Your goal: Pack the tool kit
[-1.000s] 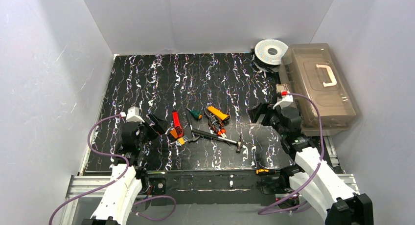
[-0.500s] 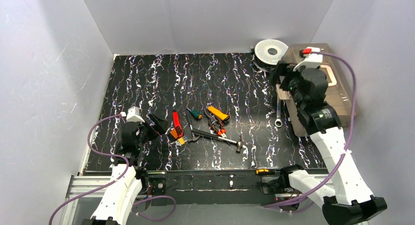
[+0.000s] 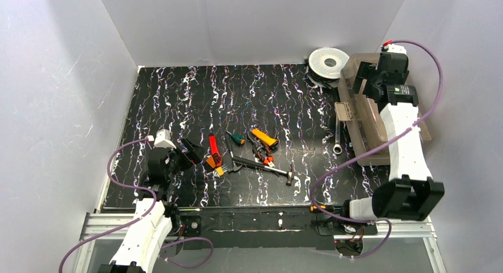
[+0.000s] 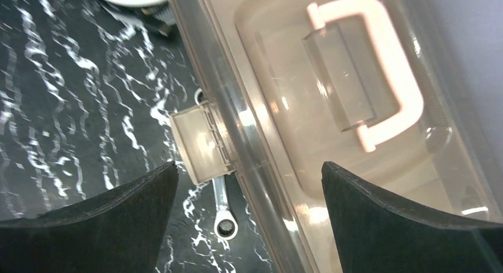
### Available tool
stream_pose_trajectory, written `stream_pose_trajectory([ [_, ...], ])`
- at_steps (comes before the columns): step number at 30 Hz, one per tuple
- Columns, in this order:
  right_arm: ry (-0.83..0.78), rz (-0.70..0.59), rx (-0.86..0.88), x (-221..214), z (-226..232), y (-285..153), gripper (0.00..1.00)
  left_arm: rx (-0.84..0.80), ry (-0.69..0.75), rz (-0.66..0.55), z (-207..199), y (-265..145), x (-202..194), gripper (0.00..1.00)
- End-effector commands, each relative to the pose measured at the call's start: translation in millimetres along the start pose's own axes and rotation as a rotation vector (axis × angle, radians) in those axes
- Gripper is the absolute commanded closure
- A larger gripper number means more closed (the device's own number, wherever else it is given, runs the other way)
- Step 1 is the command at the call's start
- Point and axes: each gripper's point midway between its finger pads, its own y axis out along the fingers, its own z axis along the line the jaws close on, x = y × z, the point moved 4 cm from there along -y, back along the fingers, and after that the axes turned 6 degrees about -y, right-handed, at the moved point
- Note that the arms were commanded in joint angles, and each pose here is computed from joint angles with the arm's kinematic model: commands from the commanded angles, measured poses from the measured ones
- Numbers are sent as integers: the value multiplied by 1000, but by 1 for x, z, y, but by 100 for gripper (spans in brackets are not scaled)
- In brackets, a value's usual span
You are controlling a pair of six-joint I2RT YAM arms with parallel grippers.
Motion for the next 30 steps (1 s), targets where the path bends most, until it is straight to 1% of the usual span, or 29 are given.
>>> stream_pose_trajectory([
  [1, -62, 99, -73, -7, -11, 18, 2, -12, 17, 13, 0, 1, -3, 0],
  [4, -77, 151, -160, -15, -19, 35, 4, -12, 18, 13, 1, 1, -4, 0],
  [6, -86, 187, -168, -20, -19, 44, 9, -15, 19, 13, 0, 0, -4, 1],
  [7, -87, 214, -162, -25, -16, 47, 12, -16, 20, 11, 0, 0, -3, 1],
  [10, -82, 296, -86, -43, -2, 59, 31, -16, 19, 9, 0, 0, -3, 1],
  [12, -90, 342, -64, -54, 8, 62, 38, -18, 19, 10, 0, 0, -3, 1],
  [13, -111, 357, -54, -59, 16, 62, 45, -17, 20, 9, 0, 0, -3, 1],
  [17, -179, 383, -27, -71, 41, 56, 61, -32, 26, 17, -2, 1, -4, 1],
  [19, -173, 387, 21, -74, 50, 50, 69, -71, 29, 29, -7, 3, -5, 1],
  [22, -143, 366, 127, -70, 63, 38, 75, -98, 28, 64, -19, 7, -7, 1],
  [24, -124, 341, 178, -66, 69, 31, 75, -116, 32, 97, -35, 11, -11, 0],
  [27, -121, 305, 172, -60, 66, 24, 75, -163, 90, 119, -74, 16, -13, 0],
  [30, -118, 287, 162, -55, 62, 19, 76, -248, 92, 170, -120, 30, -12, 0],
])
